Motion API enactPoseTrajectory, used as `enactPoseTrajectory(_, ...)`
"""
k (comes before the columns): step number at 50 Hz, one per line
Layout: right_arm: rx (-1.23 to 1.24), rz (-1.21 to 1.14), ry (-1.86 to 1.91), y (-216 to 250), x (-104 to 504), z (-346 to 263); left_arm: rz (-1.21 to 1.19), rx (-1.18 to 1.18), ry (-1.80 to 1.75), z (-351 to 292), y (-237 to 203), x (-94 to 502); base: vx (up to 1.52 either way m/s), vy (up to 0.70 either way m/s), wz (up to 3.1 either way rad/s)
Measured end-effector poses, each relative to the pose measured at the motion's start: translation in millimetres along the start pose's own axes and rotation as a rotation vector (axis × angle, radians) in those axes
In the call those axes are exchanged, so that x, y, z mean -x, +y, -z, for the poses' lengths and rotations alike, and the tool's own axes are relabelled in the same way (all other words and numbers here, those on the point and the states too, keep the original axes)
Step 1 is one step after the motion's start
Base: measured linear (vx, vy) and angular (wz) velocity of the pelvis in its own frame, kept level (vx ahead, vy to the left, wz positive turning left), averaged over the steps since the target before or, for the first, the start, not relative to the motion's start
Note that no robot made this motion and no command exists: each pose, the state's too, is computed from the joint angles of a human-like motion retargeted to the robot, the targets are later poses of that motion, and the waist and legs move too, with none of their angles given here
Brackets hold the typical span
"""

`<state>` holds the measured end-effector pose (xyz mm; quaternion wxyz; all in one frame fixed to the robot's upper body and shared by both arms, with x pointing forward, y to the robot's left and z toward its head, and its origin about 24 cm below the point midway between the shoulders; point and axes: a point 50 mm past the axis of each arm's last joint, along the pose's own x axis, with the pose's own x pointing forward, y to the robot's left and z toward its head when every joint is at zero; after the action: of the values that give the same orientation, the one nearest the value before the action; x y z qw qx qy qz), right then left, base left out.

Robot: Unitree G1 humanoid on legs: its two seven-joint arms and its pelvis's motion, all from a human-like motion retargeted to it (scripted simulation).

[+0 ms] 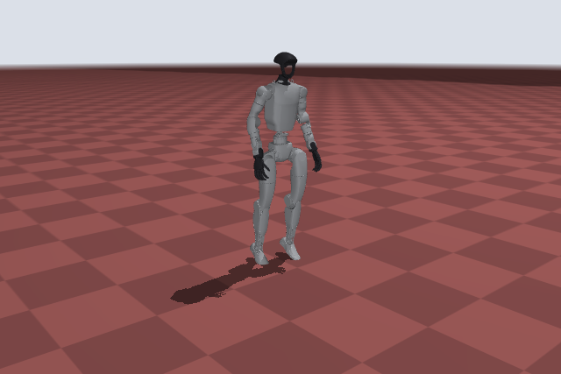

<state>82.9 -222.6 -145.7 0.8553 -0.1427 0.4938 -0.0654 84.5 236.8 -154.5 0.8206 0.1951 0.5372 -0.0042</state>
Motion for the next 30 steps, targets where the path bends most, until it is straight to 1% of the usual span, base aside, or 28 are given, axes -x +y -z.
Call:
enactPoseTrajectory(5, -0.015, 0.007, 0.031, 3.8, 1.1, 8.5, 0.012, -0.004, 0.026, 11.4, -3.4, 3.5, -0.02, -0.01, -0.02)
enactPoseTrajectory(12, 0.042, -0.018, 0.04, -1.0, -7.2, -0.9, 0.003, -0.129, 0.01, -8.9, 2.9, -4.2, -0.02, 0.0, -0.04)
enactPoseTrajectory(15, -0.014, -0.006, -0.035, -11.0, -13.8, -25.4, -0.016, -0.152, -0.071, -32.1, 16.7, -6.7, -0.07, 0.02, -0.13)
enactPoseTrajectory(18, -0.116, 0.044, -0.147, -35.3, -22.7, -68.7, -0.066, -0.116, -0.169, -69.3, 43.6, -8.7, -0.18, 0.03, 0.06)
enactPoseTrajectory(20, -0.145, 0.088, -0.216, -53.0, -22.8, -89.5, -0.09, -0.084, -0.187, -80.1, 57.2, -7.9, -0.17, 0.02, 0.22)
enactPoseTrajectory(21, -0.146, 0.116, -0.24, -59.1, -20.4, -90.5, -0.104, -0.068, -0.188, -77.3, 58.7, -7.2, -0.03, 0.01, 0.2)
enactPoseTrajectory(24, -0.128, 0.14, -0.247, -64.3, -11.3, -71.8, -0.102, -0.044, -0.18, -57.2, 53.2, -4.7, 0.17, -0.01, -0.01)
enactPoseTrajectory(30, -0.05, -0.02, -0.102, -42.7, -1.3, -19.0, 0.056, 0.009, -0.089, -7.6, 31.8, 3.9, 0.11, -0.02, -0.17)
